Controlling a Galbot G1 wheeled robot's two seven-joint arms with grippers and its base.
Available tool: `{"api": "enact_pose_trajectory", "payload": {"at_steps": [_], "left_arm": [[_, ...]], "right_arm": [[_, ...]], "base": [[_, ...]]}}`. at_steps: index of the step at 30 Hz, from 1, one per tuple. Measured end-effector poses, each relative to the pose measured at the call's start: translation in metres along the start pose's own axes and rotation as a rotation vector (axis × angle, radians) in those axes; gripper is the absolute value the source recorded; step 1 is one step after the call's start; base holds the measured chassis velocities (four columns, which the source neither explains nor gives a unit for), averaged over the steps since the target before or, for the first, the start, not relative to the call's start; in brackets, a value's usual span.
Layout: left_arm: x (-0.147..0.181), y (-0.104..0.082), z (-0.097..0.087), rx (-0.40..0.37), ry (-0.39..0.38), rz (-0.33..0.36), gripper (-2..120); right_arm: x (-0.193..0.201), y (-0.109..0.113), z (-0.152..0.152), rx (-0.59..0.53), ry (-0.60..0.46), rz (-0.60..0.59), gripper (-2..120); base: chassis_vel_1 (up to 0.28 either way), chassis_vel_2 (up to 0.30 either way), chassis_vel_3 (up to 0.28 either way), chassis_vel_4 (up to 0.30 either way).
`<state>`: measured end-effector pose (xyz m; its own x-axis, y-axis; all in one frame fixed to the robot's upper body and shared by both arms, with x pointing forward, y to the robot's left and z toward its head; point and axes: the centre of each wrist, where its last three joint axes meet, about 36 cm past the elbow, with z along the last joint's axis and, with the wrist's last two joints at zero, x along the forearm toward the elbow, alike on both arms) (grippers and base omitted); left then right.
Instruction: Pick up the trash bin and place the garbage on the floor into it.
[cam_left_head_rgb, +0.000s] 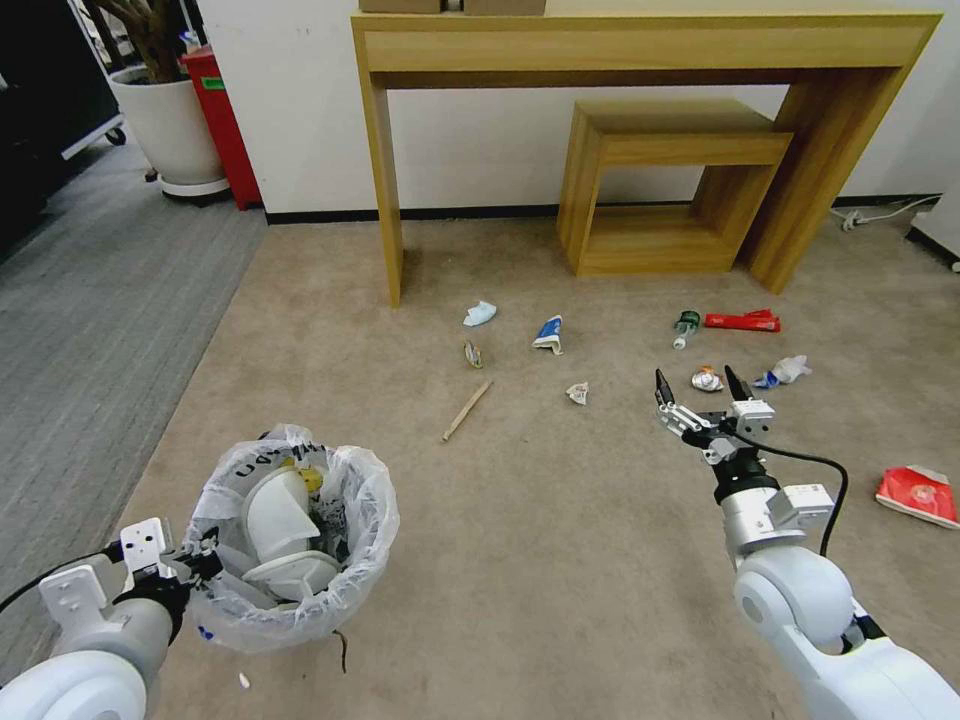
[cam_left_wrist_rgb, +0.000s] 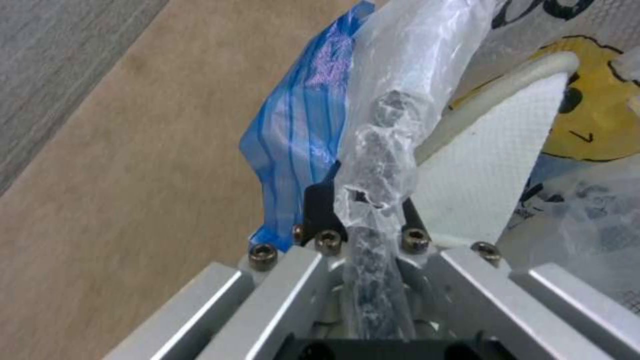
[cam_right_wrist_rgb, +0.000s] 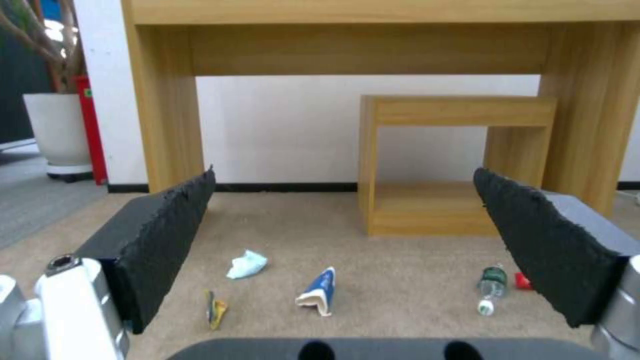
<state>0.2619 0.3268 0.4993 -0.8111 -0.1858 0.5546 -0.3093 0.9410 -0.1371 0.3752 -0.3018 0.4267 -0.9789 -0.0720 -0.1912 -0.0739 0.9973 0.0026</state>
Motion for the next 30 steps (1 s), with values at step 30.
{"api": "enact_pose_trajectory", "payload": {"at_steps": [30], "left_arm": [[-0.0028, -0.0002, 0.0030, 0.005, -0.008, -0.006, 0]], "right_arm": [[0.0000, 0.0021, 0.0064, -0.007, -0.012, 0.000, 99]], "base": [[-0.170, 0.165, 0.167, -0.164]]}}
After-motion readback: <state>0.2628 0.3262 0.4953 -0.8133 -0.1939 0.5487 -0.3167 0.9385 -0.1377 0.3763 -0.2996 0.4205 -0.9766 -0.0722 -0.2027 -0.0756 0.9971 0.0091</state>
